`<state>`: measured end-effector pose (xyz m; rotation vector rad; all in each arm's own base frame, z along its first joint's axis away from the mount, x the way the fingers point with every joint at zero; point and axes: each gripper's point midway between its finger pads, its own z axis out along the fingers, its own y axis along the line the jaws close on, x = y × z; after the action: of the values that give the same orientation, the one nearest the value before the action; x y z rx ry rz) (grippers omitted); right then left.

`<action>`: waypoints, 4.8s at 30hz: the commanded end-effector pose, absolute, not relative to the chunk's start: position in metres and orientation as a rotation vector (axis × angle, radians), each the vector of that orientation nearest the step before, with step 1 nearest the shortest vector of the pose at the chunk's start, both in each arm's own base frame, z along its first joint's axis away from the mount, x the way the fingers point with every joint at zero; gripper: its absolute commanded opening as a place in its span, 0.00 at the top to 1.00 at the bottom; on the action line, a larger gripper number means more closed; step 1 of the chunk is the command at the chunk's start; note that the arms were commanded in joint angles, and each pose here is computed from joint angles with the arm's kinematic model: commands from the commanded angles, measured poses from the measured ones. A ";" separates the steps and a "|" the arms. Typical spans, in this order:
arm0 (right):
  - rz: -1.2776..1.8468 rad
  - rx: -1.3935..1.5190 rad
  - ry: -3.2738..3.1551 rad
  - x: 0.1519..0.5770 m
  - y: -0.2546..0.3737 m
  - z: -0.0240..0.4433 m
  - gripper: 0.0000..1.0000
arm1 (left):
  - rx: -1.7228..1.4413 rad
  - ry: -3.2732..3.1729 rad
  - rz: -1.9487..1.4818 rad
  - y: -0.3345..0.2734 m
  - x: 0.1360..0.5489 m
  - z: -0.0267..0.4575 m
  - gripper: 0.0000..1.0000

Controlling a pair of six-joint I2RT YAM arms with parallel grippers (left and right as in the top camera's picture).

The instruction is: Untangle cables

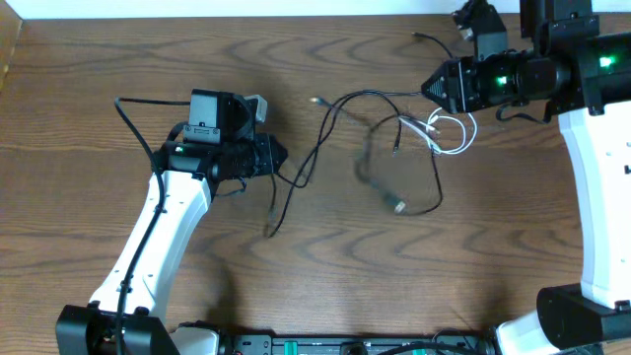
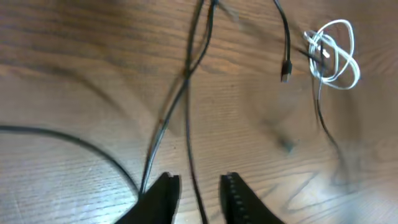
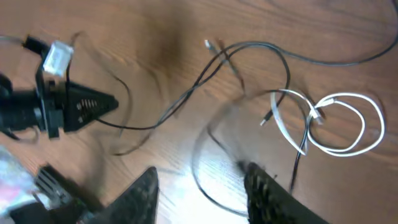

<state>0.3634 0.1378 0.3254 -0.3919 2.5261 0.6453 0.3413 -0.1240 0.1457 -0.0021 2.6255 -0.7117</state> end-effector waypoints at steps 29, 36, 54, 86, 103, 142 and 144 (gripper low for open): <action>0.153 -0.457 2.811 0.380 0.084 0.110 0.33 | 0.198 2.613 -0.600 -0.165 0.335 0.145 0.42; 0.128 -0.591 2.704 0.393 0.087 0.092 0.33 | 0.196 2.620 -0.599 -0.164 0.333 0.145 0.42; 0.208 -0.598 2.629 0.396 0.099 0.067 0.76 | 0.196 2.623 -0.599 -0.164 0.333 0.144 0.42; 0.243 0.060 2.492 0.382 0.037 0.202 0.99 | 0.196 2.623 -0.598 -0.164 0.333 0.144 0.42; 0.247 -0.036 2.486 0.384 0.037 0.202 0.99 | 0.196 2.623 -0.598 -0.164 0.333 0.144 0.42; 0.673 -1.121 2.245 0.311 0.139 0.197 0.99 | 0.197 2.619 -0.599 -0.164 0.333 0.145 0.42; 0.452 -1.105 2.364 0.319 0.114 0.181 0.83 | 0.196 2.619 -0.598 -0.164 0.333 0.145 0.41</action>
<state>0.3171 0.1154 0.1814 -0.9205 2.4534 0.5321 0.3296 -0.1629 0.1416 0.1754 2.6317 -0.6094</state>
